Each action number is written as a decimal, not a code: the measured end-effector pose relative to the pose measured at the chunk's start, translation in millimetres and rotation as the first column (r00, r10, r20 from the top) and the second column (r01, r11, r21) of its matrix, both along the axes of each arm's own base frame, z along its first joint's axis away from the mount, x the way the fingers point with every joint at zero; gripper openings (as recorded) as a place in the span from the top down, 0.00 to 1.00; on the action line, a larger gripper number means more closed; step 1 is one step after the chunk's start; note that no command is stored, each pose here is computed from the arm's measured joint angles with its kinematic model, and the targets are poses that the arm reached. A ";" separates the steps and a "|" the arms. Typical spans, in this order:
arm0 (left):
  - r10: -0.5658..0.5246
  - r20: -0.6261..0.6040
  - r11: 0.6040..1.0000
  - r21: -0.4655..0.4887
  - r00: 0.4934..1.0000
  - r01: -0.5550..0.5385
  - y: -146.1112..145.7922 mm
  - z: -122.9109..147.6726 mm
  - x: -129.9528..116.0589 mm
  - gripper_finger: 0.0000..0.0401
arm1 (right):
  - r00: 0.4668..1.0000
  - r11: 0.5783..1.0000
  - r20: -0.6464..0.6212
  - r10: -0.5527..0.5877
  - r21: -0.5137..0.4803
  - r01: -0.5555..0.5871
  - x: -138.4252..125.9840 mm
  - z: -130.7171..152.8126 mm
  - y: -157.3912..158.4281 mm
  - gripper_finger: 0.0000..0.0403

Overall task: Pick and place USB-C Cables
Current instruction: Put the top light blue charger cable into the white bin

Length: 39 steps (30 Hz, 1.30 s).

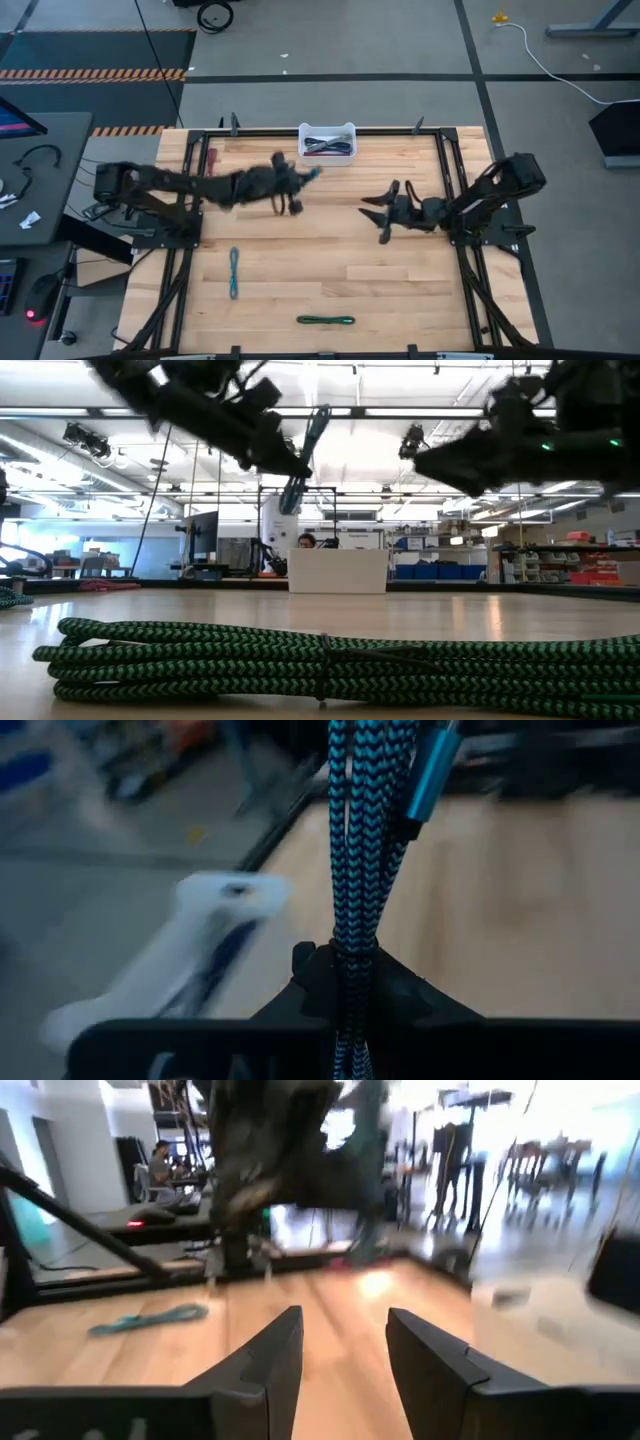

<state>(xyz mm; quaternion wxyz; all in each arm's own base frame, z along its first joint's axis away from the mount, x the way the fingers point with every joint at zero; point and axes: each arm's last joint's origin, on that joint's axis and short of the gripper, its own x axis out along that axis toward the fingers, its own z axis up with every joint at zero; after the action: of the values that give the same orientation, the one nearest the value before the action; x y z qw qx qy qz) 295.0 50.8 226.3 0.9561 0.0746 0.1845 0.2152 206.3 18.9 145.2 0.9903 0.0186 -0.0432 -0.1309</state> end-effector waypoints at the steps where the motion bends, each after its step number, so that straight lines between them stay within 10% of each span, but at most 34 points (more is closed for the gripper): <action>1: 0.015 -0.061 1.000 -0.005 0.998 -0.016 11.4 11.1 3.1 0.93 | 1.000 0.999 -0.011 0.007 0.035 -0.007 -4.5 -4.1 0.1 0.63; 8: -0.074 -0.374 0.995 -0.083 0.924 0.046 107.6 57.6 40.5 0.93 | 0.995 0.988 -0.087 0.044 0.151 -0.030 -12.9 -23.2 4.7 0.63; 17: -0.227 -0.612 0.965 -0.244 0.757 0.092 211.9 17.4 100.5 0.93 | 0.995 0.987 -0.096 0.037 0.158 -0.021 8.9 -27.6 13.3 0.63; 28: -0.328 -0.694 0.942 -0.288 0.641 0.170 234.9 -43.1 123.8 0.89 | 0.996 0.974 -0.079 0.037 0.228 -0.018 14.0 -28.8 15.3 0.63; 39: -0.342 -0.688 0.938 -0.295 0.640 0.184 237.9 -45.0 122.1 0.72 | 0.997 0.969 -0.075 0.031 0.245 -0.011 14.0 -28.9 15.1 0.63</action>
<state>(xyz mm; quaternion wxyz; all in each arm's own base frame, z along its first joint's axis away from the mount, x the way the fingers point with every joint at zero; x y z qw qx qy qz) 417.1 288.7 181.3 0.8260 0.0850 0.5572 0.0059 220.3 34.0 116.3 0.9827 0.1359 0.0123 -0.1255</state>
